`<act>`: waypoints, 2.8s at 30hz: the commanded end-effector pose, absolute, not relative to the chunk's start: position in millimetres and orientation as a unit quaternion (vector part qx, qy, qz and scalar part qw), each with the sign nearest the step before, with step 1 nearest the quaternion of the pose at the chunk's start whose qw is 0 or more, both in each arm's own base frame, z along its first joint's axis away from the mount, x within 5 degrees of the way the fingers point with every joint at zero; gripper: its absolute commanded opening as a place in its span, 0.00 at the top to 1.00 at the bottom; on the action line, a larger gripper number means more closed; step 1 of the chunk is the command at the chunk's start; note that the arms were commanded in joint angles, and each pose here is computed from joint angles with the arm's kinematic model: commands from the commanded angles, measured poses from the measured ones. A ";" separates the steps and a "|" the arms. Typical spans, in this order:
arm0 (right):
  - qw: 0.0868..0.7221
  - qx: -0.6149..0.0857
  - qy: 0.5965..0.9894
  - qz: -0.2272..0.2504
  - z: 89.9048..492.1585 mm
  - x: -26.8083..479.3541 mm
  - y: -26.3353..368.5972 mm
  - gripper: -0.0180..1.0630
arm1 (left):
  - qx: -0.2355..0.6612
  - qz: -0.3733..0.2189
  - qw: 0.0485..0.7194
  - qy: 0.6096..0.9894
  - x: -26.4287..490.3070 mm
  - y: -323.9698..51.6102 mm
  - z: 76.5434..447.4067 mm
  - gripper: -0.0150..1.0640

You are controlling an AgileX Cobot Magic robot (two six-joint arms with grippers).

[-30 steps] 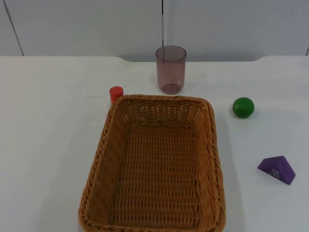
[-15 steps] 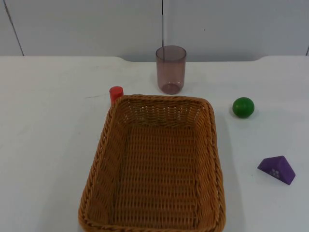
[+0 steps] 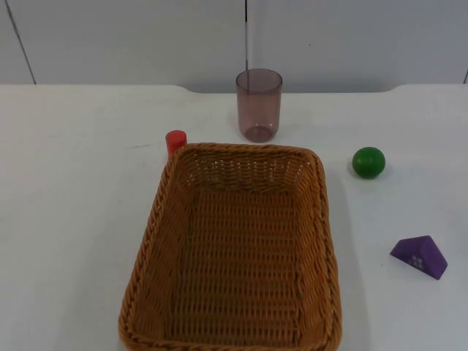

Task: Pick up the basket with the left hand and place the triangular block into the basket with the right hand.

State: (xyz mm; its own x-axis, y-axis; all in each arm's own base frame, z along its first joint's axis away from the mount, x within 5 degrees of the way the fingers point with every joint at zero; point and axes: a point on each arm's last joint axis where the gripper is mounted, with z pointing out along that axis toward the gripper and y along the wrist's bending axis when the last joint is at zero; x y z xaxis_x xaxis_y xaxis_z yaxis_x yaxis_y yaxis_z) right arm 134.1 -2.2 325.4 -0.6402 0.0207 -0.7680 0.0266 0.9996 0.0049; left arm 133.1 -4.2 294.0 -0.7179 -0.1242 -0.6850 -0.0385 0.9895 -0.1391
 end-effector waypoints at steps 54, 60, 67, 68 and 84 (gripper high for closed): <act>0.324 0.010 0.946 -0.001 285.3 189.7 -2.8 0.01 | 0.075 -0.134 0.136 0.979 277.8 -116.3 138.4 0.07; 0.328 0.010 0.945 -0.001 285.8 190.3 -2.8 0.01 | 0.087 -0.134 0.118 0.980 299.2 -139.6 116.0 0.08; 0.329 0.001 0.944 -0.012 285.9 190.5 -4.2 0.01 | 0.082 -0.123 0.090 0.985 309.6 -143.3 85.3 0.20; 0.329 0.001 0.944 -0.012 285.9 190.5 -4.2 0.01 | 0.081 -0.121 0.087 0.985 309.6 -143.1 81.8 0.25; 0.331 -0.005 0.944 -0.014 286.2 190.8 -4.2 0.01 | 0.078 -0.137 0.019 0.987 293.2 -142.4 90.9 0.99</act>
State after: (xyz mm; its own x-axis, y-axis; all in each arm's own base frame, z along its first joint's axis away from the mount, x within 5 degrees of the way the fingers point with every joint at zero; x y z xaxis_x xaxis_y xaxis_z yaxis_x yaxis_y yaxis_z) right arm 189.6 -2.9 284.6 -0.7891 -0.0049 -0.6143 0.0068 0.9998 -0.0168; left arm 303.9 -145.5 82.4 -0.9899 0.0930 -0.1069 0.1188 0.9560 -0.2683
